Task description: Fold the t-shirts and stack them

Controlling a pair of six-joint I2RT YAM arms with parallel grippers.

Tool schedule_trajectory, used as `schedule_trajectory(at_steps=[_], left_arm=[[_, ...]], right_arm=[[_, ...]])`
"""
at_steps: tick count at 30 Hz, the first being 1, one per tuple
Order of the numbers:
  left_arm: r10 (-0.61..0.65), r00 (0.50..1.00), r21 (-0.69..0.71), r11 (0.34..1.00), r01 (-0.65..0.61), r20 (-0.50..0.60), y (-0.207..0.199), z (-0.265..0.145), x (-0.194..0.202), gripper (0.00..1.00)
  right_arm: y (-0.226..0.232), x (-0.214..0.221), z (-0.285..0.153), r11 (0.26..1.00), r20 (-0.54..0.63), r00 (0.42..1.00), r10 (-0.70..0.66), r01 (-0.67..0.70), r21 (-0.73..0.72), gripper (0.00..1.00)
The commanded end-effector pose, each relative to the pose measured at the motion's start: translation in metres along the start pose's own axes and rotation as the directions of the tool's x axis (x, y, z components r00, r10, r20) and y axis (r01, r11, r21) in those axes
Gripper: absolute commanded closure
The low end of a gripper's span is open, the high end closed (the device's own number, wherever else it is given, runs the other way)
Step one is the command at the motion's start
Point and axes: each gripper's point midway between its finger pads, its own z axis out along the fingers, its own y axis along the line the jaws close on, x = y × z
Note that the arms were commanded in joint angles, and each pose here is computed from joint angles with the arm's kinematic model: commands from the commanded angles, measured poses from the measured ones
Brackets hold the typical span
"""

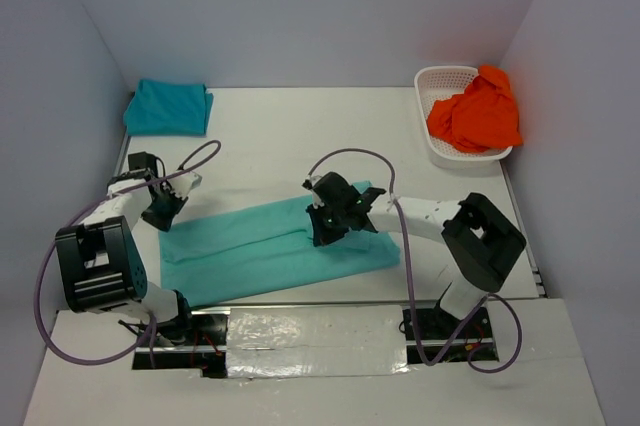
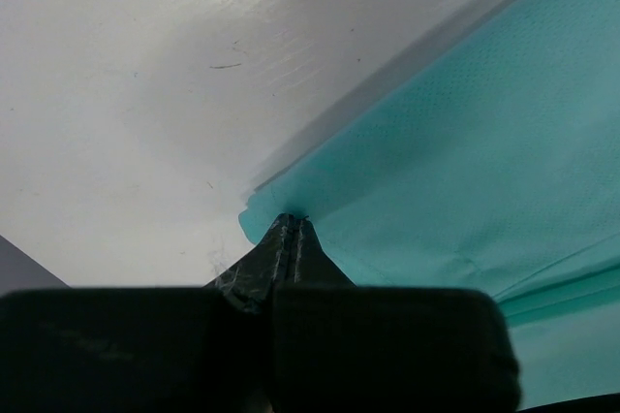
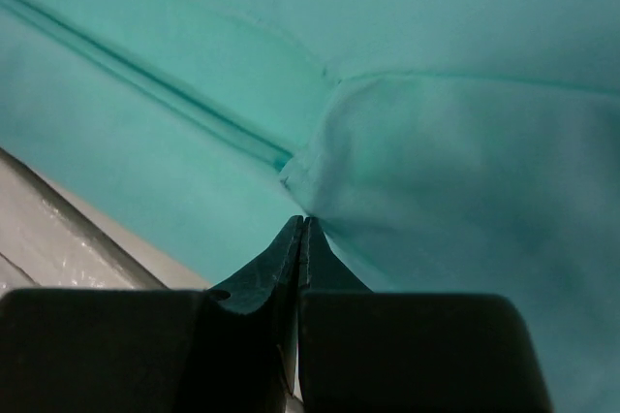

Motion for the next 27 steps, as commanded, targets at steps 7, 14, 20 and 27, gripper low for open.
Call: schedule_trajectory(at_steps=[7,14,20,27], left_arm=[[-0.002,1.000,-0.035,0.999,0.002,-0.006,0.015,-0.003,-0.007,0.99],[-0.071,0.996,0.021,0.997,0.071,0.045,0.012,-0.009,-0.024,0.30],[-0.059,0.997,-0.025,0.998,0.061,0.059,0.017,0.002,-0.021,0.17],[-0.053,0.995,0.009,0.999,0.053,0.082,0.011,0.002,-0.024,0.32]], right_arm=[[0.035,-0.016,-0.043,0.999,0.105,0.994,-0.022,0.026,-0.033,1.00],[-0.023,-0.029,-0.091,0.967,0.185,0.950,0.250,-0.254,-0.004,0.40],[-0.125,0.065,-0.106,0.740,0.189,0.775,0.604,-0.633,0.229,0.05],[-0.123,0.097,-0.088,0.686,0.114,0.704,0.701,-0.710,0.162,0.16]])
